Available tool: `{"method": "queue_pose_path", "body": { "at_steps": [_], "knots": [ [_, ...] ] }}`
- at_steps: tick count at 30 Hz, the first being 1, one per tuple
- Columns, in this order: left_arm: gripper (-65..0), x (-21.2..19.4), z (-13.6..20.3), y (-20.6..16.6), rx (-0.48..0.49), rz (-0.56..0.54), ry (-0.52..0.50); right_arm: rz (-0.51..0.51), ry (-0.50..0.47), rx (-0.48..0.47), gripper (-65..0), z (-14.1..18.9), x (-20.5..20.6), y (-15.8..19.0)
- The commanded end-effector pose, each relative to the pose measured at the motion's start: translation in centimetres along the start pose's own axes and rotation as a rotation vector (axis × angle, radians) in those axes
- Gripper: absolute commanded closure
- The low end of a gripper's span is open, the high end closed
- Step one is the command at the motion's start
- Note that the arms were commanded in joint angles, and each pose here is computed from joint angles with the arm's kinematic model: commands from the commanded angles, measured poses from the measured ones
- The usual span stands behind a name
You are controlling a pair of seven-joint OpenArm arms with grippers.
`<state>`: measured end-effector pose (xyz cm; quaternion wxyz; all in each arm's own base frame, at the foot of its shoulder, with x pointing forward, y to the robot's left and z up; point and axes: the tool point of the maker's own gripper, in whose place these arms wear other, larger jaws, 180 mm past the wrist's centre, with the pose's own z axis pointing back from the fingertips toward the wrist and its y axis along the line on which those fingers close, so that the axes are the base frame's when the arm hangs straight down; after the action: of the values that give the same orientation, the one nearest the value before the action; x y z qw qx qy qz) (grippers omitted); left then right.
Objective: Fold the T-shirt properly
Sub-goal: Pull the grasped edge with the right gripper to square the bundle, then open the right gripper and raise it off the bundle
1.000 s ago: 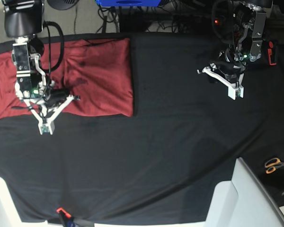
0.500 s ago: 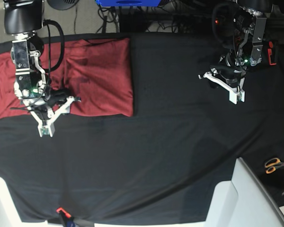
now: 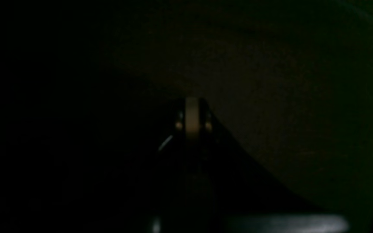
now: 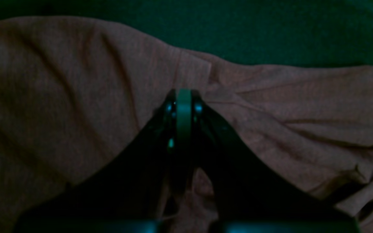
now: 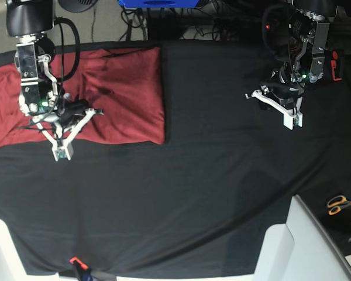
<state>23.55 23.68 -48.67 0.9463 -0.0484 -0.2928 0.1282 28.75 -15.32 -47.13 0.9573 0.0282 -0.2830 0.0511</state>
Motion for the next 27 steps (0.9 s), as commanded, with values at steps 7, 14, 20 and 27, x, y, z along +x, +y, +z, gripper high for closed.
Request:
{"method": "queue_pose_path", "body": {
  "at_steps": [7, 14, 20, 27],
  "knots": [
    [0.0, -0.1, 0.1, 0.6, 0.019, -0.006, 0.017, 0.005, -0.012, -0.01, -0.5, 0.4, -0.3, -0.5],
    [0.0, -0.3, 0.1, 0.4, 0.014, -0.011, 0.021, 0.013, -0.053, -0.011, -0.6, 1.1, 1.0, -0.4],
    [0.0, -0.1, 0.1, 0.6, 0.019, -0.006, 0.017, 0.036, -0.245, -0.025, -0.9, 5.5, 6.4, -0.3],
    [0.0, -0.3, 0.1, 0.7, 0.02, -0.006, 0.02, -0.27, -0.411, -0.048, -30.3, 9.7, 8.6, -8.4]
  ]
}}
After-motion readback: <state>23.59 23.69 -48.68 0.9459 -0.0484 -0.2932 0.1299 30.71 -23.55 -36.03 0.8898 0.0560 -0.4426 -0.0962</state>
